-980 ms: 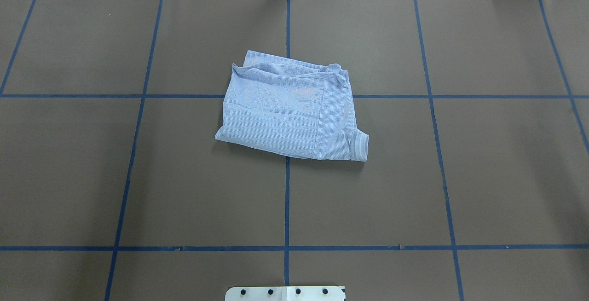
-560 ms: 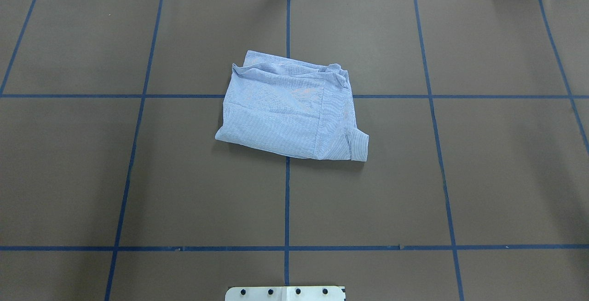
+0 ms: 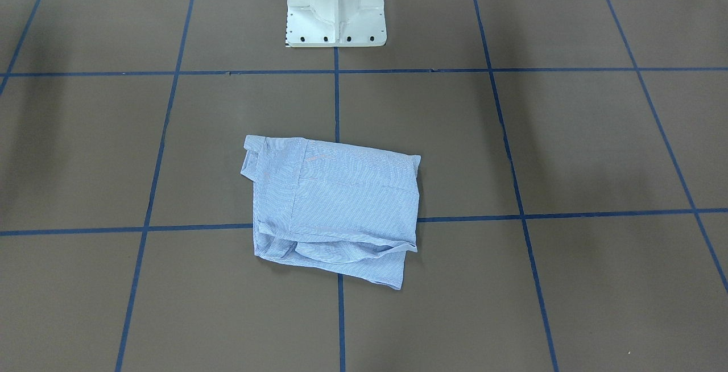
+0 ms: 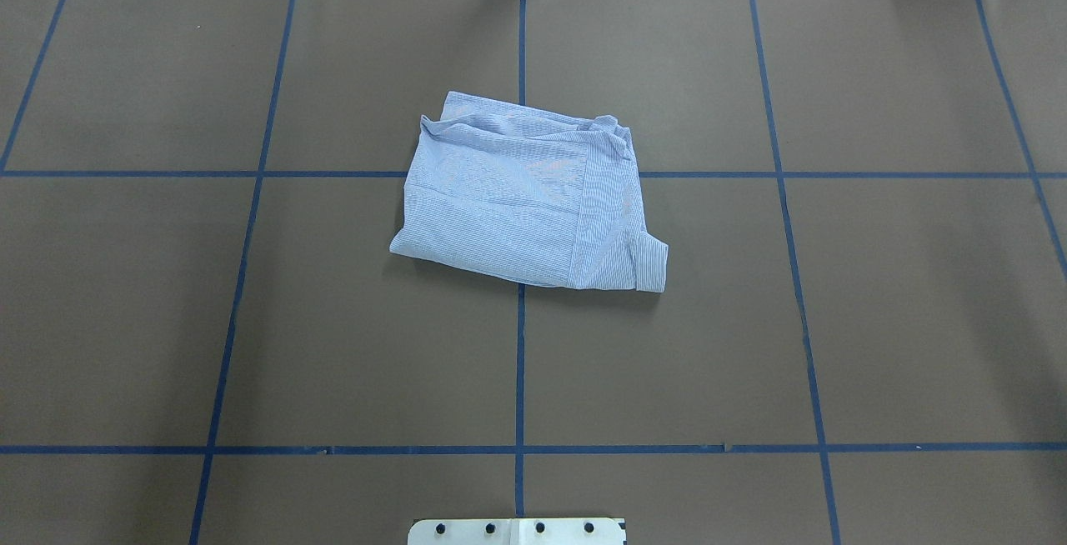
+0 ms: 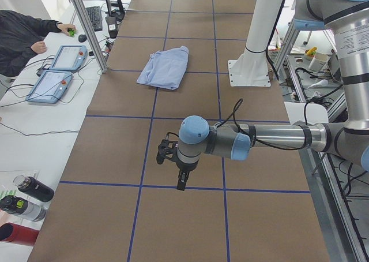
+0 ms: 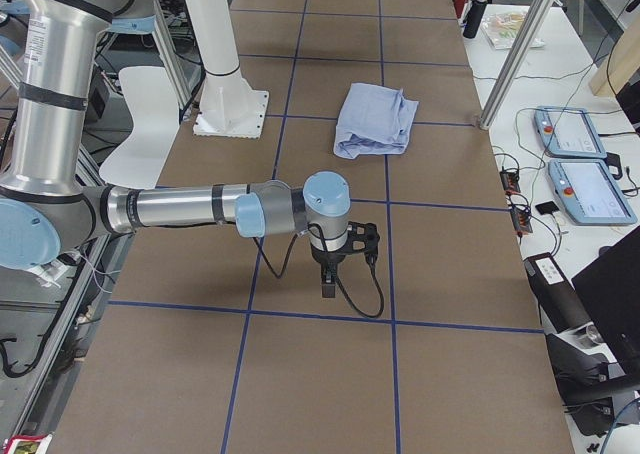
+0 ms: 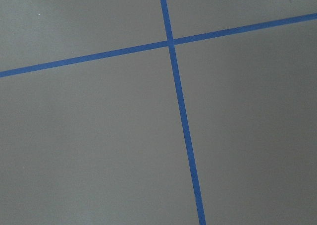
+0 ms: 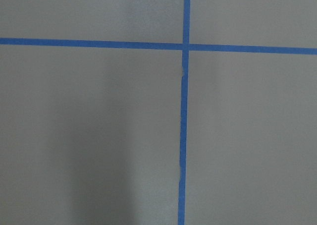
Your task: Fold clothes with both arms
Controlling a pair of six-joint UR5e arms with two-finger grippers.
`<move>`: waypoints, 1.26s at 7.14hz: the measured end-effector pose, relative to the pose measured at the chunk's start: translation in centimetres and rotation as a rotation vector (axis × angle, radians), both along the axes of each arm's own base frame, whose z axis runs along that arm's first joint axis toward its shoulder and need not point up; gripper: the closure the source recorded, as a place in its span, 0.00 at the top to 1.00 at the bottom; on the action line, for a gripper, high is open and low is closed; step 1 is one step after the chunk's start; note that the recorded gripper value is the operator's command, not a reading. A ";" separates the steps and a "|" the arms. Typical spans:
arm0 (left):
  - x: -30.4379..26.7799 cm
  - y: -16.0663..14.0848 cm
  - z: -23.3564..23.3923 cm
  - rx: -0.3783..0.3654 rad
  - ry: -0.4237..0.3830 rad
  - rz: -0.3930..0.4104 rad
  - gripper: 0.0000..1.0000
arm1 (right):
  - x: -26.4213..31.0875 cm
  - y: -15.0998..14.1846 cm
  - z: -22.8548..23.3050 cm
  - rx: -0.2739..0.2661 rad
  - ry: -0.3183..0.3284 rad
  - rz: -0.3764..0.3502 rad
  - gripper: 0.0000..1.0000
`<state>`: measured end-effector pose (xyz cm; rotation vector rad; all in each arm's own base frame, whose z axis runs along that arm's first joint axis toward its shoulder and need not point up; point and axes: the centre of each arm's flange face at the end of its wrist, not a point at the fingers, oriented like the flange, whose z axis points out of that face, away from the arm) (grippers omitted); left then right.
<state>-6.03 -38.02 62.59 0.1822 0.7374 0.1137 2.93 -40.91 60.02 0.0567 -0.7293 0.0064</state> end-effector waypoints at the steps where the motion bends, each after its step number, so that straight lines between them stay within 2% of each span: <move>1: 0.0 0.0 0.0 -0.001 0.000 0.000 1.00 | 0.0 0.0 0.0 -0.002 0.000 0.001 1.00; 9: 0.0 0.7 0.8 -0.020 0.000 0.002 1.00 | 0.0 0.0 -0.1 0.001 -0.002 0.001 1.00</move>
